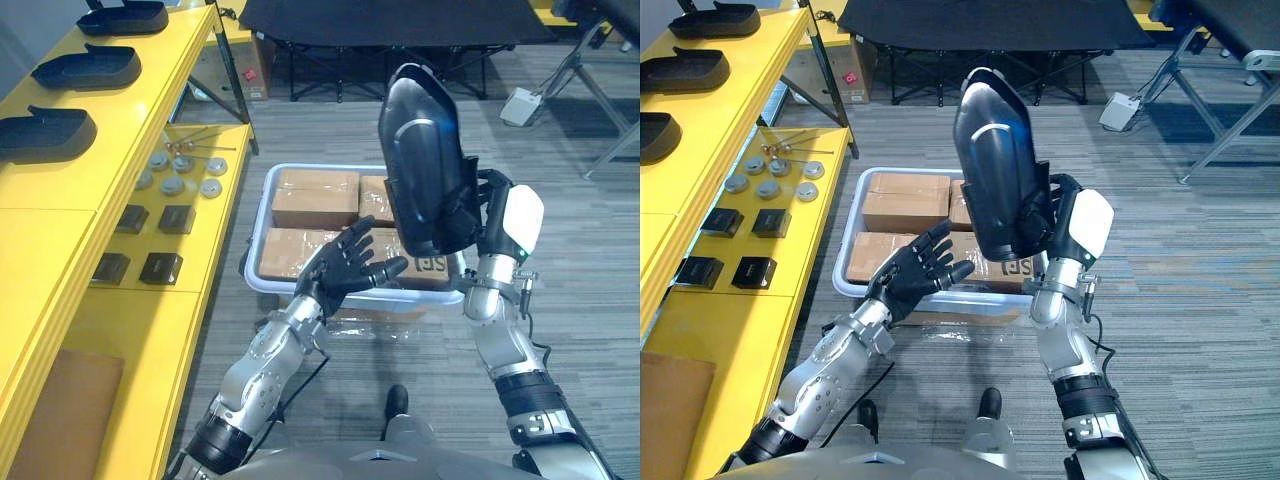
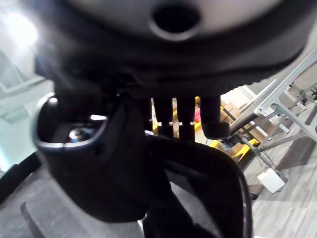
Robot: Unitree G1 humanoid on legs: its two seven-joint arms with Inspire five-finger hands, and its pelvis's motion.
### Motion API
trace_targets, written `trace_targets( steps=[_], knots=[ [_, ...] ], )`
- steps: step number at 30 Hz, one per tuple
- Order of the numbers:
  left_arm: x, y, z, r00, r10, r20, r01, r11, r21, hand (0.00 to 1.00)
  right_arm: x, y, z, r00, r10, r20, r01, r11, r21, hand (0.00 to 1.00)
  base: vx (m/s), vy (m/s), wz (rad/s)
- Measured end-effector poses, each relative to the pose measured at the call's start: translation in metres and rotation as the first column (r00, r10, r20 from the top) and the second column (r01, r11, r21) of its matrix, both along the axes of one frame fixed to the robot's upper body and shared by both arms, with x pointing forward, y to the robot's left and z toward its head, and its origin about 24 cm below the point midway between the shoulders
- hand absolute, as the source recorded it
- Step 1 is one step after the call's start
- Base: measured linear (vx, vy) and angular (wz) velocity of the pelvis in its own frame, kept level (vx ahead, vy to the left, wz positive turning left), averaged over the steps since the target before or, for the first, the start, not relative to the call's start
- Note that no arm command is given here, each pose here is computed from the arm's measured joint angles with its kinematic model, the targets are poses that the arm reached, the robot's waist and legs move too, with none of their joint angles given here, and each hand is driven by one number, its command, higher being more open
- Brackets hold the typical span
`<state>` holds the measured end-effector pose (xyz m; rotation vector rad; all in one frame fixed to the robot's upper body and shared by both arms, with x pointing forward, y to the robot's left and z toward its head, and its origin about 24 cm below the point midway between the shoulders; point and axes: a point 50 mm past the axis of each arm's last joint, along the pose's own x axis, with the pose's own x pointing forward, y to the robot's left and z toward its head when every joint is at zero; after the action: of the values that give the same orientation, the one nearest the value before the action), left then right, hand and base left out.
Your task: Walk over and take three plastic housings, then place them on the shelf
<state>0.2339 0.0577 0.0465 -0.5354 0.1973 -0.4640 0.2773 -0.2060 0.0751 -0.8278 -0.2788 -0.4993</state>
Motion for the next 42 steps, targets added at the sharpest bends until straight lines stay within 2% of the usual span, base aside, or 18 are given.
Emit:
trace_targets(
  steps=[7,17,18,28,30,34,35,42],
  knots=[
    [0.01,-0.007,0.009,0.999,0.034,0.015,-0.034,0.999,-0.003,1.0,-0.011,0.03,-0.014,0.991,0.132,-0.006,-0.132,0.991,0.021,0.0,-0.02,0.001,-0.12],
    [0.021,-0.009,0.007,0.992,0.119,-0.028,-0.119,0.993,0.013,1.0,-0.023,0.05,-0.03,0.981,0.19,-0.038,-0.185,0.977,0.104,0.0,-0.01,0.002,-0.09],
    [0.021,-0.008,0.006,0.99,0.136,-0.035,-0.135,0.991,0.017,0.0,-0.026,0.053,-0.032,0.979,0.197,-0.045,-0.191,0.975,0.119,0.0,0.0,0.0,0.0],
    [0.033,0.004,0.013,0.959,0.279,-0.053,-0.28,0.959,-0.029,0.0,-0.042,0.071,-0.031,0.964,0.264,0.02,-0.262,0.944,0.201,0.0,-0.01,0.004,-0.07],
    [0.034,0.007,0.009,0.943,0.318,-0.095,-0.323,0.945,-0.047,0.0,-0.044,0.076,-0.027,0.955,0.291,0.055,-0.296,0.933,0.206,0.0,0.0,0.004,-0.04],
    [0.035,0.008,0.009,0.943,0.318,-0.098,-0.324,0.944,-0.061,0.0,-0.045,0.08,-0.023,0.951,0.298,0.082,-0.309,0.928,0.21,0.0,0.0,0.0,0.0],
    [0.035,0.009,0.009,0.941,0.324,-0.097,-0.331,0.942,-0.063,0.0,-0.046,0.083,-0.021,0.946,0.309,0.098,-0.323,0.922,0.213,1.0,0.0,0.0,0.0],
    [0.036,0.008,0.013,0.944,0.323,-0.068,-0.328,0.941,-0.082,0.0,-0.057,0.092,-0.016,0.944,0.283,0.168,-0.32,0.908,0.27,1.0,0.01,0.002,-0.05]
  ],
)
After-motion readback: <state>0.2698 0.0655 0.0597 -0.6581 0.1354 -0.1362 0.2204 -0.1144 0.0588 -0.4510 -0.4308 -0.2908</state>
